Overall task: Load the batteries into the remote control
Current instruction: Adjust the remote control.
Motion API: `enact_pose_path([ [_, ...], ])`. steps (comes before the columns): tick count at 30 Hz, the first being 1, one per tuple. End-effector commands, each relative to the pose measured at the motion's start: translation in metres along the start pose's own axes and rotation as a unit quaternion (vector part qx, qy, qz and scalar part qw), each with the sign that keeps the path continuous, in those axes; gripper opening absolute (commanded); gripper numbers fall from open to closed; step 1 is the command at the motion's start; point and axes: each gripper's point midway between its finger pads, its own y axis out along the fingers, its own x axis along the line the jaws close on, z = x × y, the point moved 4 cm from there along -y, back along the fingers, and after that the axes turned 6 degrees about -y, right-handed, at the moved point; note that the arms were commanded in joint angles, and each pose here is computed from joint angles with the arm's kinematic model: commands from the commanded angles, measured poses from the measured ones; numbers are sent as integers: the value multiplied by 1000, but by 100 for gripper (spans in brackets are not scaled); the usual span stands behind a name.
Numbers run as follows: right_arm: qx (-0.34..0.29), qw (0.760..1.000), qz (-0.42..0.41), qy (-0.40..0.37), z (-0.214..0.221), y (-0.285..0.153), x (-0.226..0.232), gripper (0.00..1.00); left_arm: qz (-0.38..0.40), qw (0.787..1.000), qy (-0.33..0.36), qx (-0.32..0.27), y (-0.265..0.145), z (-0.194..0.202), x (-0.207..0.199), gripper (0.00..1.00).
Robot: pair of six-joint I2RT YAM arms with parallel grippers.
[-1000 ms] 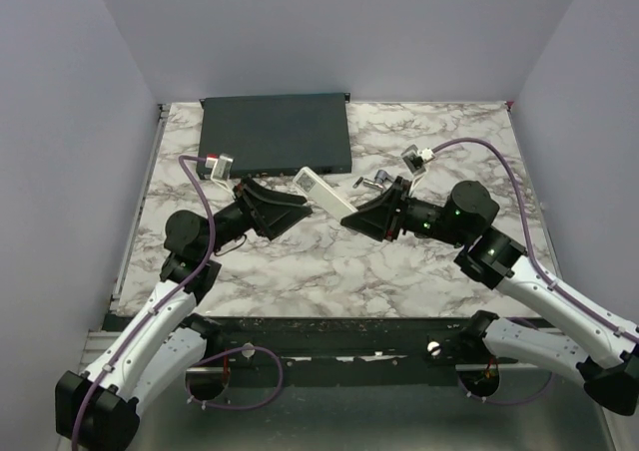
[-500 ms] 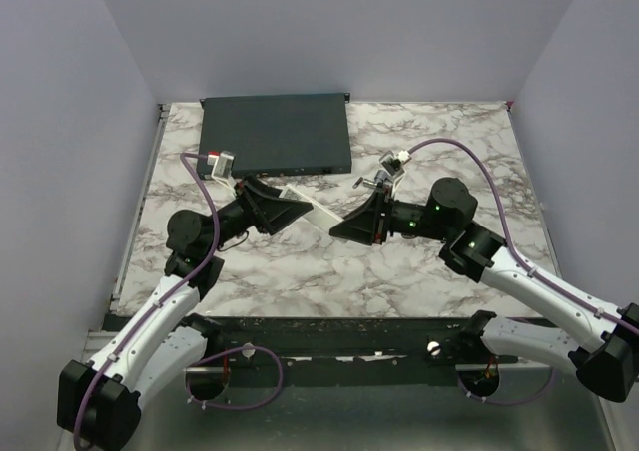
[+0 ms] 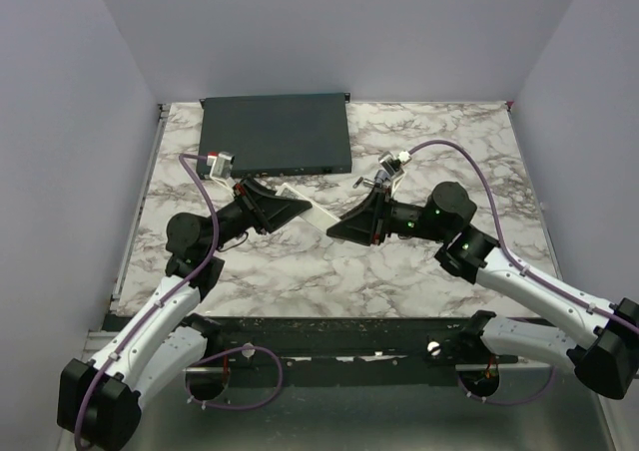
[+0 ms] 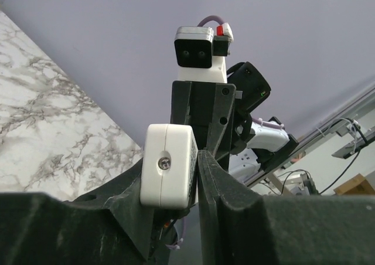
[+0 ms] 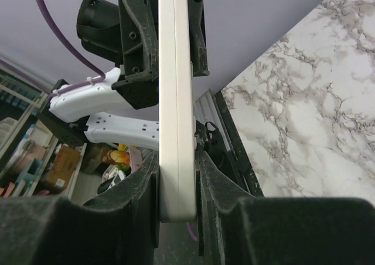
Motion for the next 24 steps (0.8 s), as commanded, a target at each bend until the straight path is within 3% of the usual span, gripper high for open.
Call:
enact_pose_path([
  [1,-18,1000,6,1,-4,2,-3,1,18,1000,22,3,-1,1,-6,20],
  [3,-20,1000,11,1,-4,2,-5,5,17,1000,22,4,-1,1,-5,7],
  [4,-23,1000,15,-3,-5,1,-6,15,16,1000,22,5,-2,1,-4,0],
  [6,-30,999,32,-6,-6,0,-10,53,16,999,31,2,-2,1,-4,0],
  [9,-51,997,57,-8,-9,-4,-15,72,-19,999,36,-21,-4,-3,6,0],
  [12,-83,992,92,-2,-14,-10,-23,80,-93,993,36,-56,-9,-11,23,0],
  [17,-118,983,133,48,-14,-5,-43,85,-178,974,28,-138,-21,-27,40,0],
  [24,-114,975,153,111,-6,10,-62,85,-198,959,23,-202,-23,-35,36,0],
])
